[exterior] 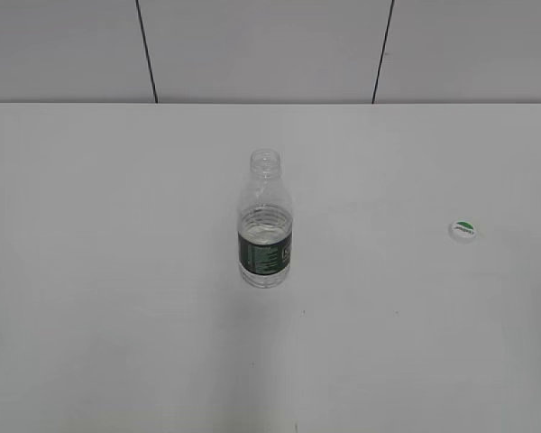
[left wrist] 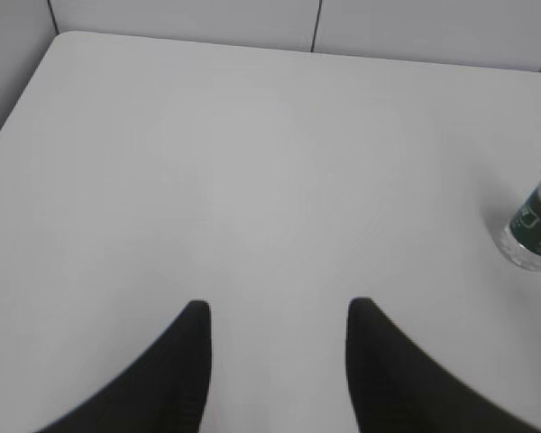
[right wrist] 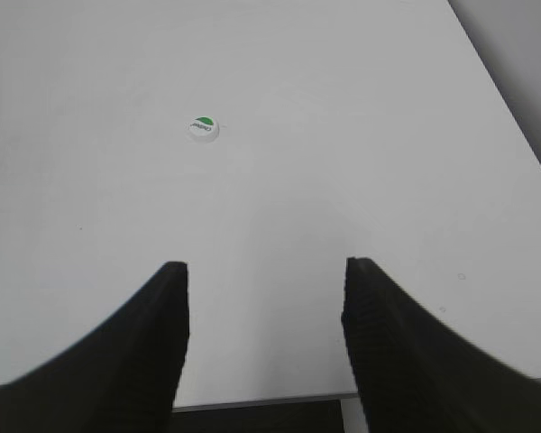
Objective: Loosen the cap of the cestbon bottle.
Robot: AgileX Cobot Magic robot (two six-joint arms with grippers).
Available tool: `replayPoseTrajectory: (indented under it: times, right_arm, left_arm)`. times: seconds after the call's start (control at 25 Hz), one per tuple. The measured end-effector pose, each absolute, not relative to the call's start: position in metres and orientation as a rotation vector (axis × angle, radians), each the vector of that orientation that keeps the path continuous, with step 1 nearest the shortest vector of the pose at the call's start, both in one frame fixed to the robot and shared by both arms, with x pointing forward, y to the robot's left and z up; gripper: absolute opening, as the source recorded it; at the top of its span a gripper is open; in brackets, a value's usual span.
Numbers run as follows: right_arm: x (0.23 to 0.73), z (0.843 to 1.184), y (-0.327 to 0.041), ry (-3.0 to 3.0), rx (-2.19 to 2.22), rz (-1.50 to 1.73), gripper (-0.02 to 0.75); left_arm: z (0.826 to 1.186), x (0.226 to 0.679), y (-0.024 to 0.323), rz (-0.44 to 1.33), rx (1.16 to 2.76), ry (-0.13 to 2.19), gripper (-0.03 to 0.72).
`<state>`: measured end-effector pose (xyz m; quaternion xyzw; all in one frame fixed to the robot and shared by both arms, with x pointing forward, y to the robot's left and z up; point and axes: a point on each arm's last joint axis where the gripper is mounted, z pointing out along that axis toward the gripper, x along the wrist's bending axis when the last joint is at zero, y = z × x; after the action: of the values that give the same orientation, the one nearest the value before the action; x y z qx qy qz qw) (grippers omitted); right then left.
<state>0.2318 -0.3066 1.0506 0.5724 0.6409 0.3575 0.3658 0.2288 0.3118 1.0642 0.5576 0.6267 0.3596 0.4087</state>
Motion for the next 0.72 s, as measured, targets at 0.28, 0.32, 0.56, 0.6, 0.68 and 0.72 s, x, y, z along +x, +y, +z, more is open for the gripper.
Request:
replayPoseTrajectory:
  times: [0.28,0.32,0.56,0.6,0.68,0.72]
  right_arm:
    - [0.2319,1.0503,-0.3067,1.648,1.472,0.917,0.425]
    - [0.2319,1.0503,-0.3067,1.648,1.472,0.917,0.425]
    - [0.2319,1.0503,-0.3067,1.648,1.472,0.917,0.425]
    - [0.2319,1.0503,-0.3067,1.647,1.472,0.916,0.425]
    - [0.2319,1.0504,-0.3069,1.641,1.476,0.910,0.425]
    - [0.2319,1.0504,-0.3070,1.634,1.480,0.905,0.425]
  left_arm:
    - [1.0646,0.2286,0.3149,0.969,1.393,1.608,0.302]
    - [1.0646,0.2286,0.3151,0.971,1.393,1.609,0.299]
    - [1.0646,0.2284,0.3151,0.981,1.385,1.620,0.286]
    - [1.0646,0.2282,0.3150,0.988,1.376,1.631,0.285]
    - [1.0646,0.2277,0.3147,1.007,1.353,1.658,0.285]
    - [1.0646,0.2275,0.3145,1.017,1.342,1.671,0.285]
